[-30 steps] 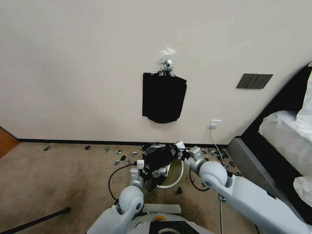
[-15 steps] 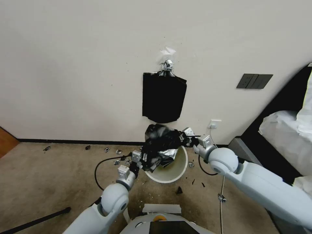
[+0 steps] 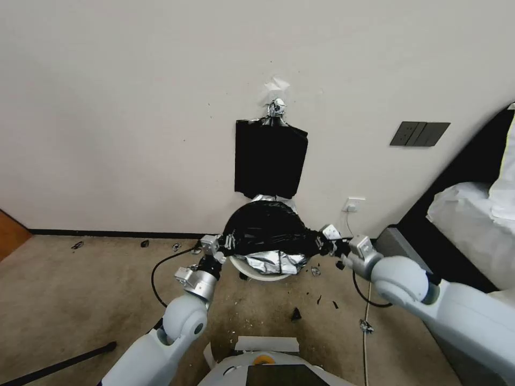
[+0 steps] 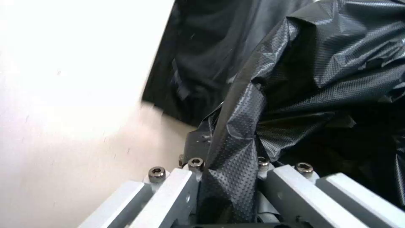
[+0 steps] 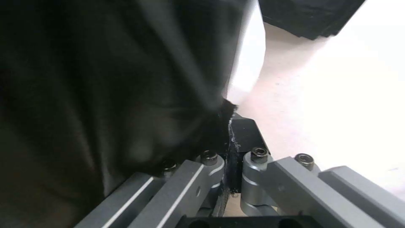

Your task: Place a trash bag onto the trash bin.

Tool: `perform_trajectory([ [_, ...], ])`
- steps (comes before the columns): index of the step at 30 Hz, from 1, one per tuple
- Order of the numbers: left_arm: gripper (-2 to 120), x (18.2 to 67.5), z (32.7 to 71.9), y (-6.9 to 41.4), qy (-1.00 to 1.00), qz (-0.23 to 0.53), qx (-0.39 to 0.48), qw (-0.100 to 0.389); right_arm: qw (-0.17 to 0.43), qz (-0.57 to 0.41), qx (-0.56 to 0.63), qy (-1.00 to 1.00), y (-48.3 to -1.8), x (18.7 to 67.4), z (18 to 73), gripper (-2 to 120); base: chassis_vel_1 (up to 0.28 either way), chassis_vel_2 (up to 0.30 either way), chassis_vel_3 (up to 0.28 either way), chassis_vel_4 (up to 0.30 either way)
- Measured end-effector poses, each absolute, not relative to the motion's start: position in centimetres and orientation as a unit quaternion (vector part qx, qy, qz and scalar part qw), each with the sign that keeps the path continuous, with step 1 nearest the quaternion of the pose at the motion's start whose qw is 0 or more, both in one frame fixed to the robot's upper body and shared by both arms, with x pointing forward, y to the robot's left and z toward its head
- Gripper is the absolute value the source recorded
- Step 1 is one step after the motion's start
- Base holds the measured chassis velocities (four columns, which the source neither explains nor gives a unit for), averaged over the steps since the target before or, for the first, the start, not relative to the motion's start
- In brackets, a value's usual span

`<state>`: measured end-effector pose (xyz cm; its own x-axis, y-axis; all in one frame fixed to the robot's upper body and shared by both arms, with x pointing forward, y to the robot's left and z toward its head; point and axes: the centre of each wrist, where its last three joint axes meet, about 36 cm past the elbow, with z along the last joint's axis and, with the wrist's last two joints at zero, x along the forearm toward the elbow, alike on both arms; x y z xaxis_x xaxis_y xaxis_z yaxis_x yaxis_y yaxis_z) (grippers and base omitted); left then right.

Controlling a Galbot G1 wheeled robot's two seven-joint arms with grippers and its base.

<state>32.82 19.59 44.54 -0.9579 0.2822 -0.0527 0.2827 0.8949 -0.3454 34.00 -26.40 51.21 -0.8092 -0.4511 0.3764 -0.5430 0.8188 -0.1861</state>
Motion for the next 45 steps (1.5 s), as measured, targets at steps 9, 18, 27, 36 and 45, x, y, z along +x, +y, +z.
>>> perform_trajectory([
  [9,3,31.8,44.9,20.4,0.973,-0.164,0.135,-0.085,0.137,0.028,0.208,-0.968,-24.7,33.4,49.4,24,0.000,0.000,0.000,0.000],
  [18,3,33.1,46.0,21.3,0.972,-0.167,0.096,-0.135,0.100,0.052,0.165,-0.980,-25.7,29.9,48.0,60,0.000,0.000,0.000,0.000],
  [27,3,33.9,47.0,21.6,0.970,-0.158,0.067,-0.175,-0.028,0.148,0.282,-0.947,-26.4,24.6,47.2,96,0.000,0.000,0.000,0.000],
  [36,3,33.5,48.1,21.0,0.968,-0.147,0.070,-0.192,-0.056,0.215,0.342,-0.913,-26.2,23.9,45.6,100,0.000,0.000,0.000,0.000],
  [45,3,32.4,48.3,20.5,0.965,-0.148,0.078,-0.202,-0.062,0.224,0.351,-0.907,-25.2,24.2,44.7,99,0.000,0.000,0.000,0.000],
])
